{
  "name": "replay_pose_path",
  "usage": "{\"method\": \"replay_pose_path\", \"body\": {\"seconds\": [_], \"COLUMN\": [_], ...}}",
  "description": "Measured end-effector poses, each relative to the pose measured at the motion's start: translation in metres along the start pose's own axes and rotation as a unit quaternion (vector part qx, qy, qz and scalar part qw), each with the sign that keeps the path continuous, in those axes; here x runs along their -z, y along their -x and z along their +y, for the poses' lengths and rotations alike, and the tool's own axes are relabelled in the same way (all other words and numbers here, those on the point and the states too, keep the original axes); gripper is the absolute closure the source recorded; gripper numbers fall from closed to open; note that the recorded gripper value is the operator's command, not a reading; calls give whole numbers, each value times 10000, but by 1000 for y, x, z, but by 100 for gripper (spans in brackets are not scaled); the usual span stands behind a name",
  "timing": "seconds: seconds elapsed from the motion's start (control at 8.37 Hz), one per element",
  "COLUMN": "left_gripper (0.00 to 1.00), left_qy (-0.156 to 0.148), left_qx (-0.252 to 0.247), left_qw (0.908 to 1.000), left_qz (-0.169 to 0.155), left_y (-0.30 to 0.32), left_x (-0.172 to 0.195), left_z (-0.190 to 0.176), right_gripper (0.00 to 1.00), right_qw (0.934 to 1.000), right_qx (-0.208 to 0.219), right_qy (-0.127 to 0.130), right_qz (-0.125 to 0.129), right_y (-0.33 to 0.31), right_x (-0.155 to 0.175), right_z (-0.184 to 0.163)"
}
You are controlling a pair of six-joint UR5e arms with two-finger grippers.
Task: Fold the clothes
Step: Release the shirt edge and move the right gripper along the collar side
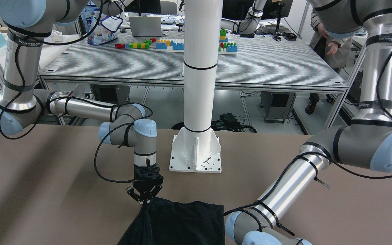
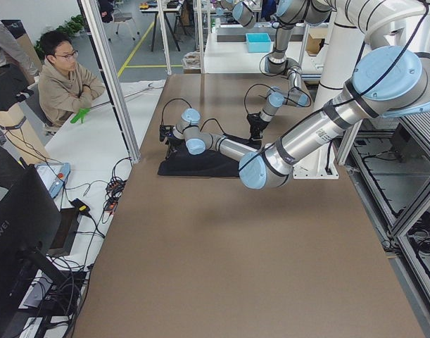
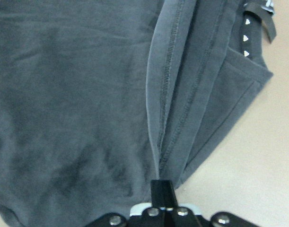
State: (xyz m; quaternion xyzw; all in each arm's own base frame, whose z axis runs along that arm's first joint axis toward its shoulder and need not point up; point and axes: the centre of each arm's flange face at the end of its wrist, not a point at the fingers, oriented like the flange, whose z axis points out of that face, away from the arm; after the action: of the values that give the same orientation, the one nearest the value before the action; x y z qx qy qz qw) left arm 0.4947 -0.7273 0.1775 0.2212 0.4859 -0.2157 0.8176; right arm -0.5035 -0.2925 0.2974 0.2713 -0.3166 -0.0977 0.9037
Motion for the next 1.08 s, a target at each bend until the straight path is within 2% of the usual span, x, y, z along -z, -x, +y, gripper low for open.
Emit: {"method": "replay_pose_path", "body": {"seconds": [0.12,0.36,0.6,0.84,0.96,1.08], "left_gripper": [0,0,0,0,0,0], "left_qy": [-1,1,2,4,3,3], "left_qx": [3,21,67,81,84,85], "left_qw": [10000,10000,10000,10000,10000,10000], "left_qz": [2,6,19,22,20,18], "left_y": [0,-1,-3,-4,-4,-5], "left_x": [0,0,1,1,1,1], "left_z": [0,0,1,1,1,1], "right_gripper": [100,100,99,93,75,38], "right_qw": [10000,9985,9965,9959,9954,9946], "right_qx": [23,-428,-758,-847,-891,-970], "right_qy": [21,114,117,114,132,146], "right_qz": [76,325,341,302,321,331], "right_y": [-16,-48,-58,-70,-77,-82], "right_x": [-1,-10,-5,8,13,15], "right_z": [6,31,39,43,47,50]}}
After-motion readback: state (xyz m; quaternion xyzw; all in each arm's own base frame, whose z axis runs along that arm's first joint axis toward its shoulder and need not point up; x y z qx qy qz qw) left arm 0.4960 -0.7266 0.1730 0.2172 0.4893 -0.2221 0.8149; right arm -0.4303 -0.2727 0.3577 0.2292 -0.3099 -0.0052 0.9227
